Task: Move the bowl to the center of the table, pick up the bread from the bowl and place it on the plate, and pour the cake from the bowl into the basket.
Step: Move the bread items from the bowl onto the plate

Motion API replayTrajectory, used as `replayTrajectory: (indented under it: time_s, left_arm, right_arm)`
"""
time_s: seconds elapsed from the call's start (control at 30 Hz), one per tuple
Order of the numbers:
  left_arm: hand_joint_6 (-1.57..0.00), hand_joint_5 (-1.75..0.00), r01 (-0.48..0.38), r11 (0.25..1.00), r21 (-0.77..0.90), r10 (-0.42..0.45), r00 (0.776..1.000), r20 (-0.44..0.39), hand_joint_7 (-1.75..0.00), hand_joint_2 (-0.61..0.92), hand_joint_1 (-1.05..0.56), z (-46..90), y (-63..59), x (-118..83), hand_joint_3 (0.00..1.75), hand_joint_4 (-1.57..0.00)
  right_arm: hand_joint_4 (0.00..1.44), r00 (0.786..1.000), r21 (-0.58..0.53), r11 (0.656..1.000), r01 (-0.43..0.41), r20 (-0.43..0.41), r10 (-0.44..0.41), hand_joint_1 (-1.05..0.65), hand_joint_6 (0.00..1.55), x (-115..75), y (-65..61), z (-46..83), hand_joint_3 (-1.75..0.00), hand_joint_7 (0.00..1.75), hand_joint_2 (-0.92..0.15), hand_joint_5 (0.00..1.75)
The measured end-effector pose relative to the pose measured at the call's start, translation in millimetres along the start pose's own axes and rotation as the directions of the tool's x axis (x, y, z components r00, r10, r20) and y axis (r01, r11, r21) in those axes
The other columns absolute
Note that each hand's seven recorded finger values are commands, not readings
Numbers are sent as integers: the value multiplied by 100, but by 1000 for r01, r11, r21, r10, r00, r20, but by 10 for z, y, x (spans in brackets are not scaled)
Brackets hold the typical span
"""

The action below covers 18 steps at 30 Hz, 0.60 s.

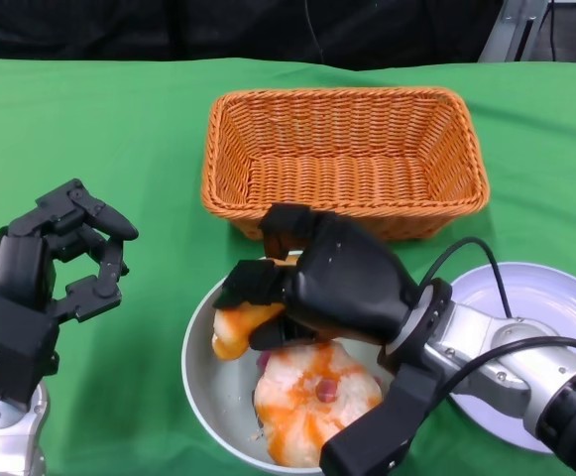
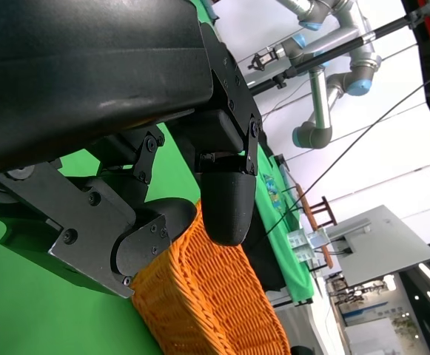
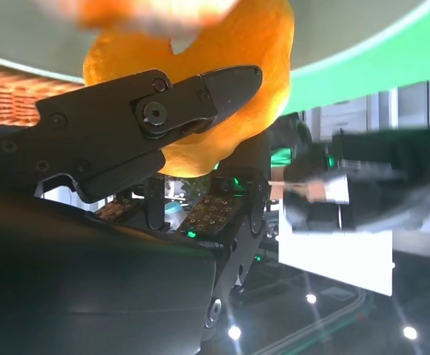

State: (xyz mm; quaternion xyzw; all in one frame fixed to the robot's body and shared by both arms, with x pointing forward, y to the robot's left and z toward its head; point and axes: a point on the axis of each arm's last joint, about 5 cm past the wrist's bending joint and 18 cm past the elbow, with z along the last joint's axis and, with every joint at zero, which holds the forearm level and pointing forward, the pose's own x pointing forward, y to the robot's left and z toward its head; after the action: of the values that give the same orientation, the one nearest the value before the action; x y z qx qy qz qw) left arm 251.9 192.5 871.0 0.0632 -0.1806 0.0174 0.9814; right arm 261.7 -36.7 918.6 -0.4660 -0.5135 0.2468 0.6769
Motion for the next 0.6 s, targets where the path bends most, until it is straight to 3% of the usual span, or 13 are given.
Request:
replayTrajectory:
  time_s: [0.13,0.37,0.47,0.6]
  left_arm:
    - [-81,-165,2,1000,-9,-2,1000,1,-133,57,-8,-1,2,8,108,-82]
    - [-78,-168,6,1000,-12,-6,1000,4,-136,60,-7,4,4,18,103,-78]
    - [-77,-169,10,1000,-5,-10,1000,4,-138,60,-7,5,13,20,102,-76]
    - [-81,-165,10,1000,-1,-10,1000,5,-137,58,-4,3,24,21,109,-80]
  right_arm:
    - [73,1000,11,1000,5,-11,-5,-27,73,-25,-34,11,-8,104,-92,148]
    - [70,999,26,999,39,-17,-39,-26,66,-37,-138,33,-5,125,-91,157]
    - [72,998,45,997,58,-36,-56,-26,66,-59,-194,40,-3,120,-91,150]
    - [76,994,66,993,98,-59,-94,-25,75,-118,-275,39,-3,98,-92,139]
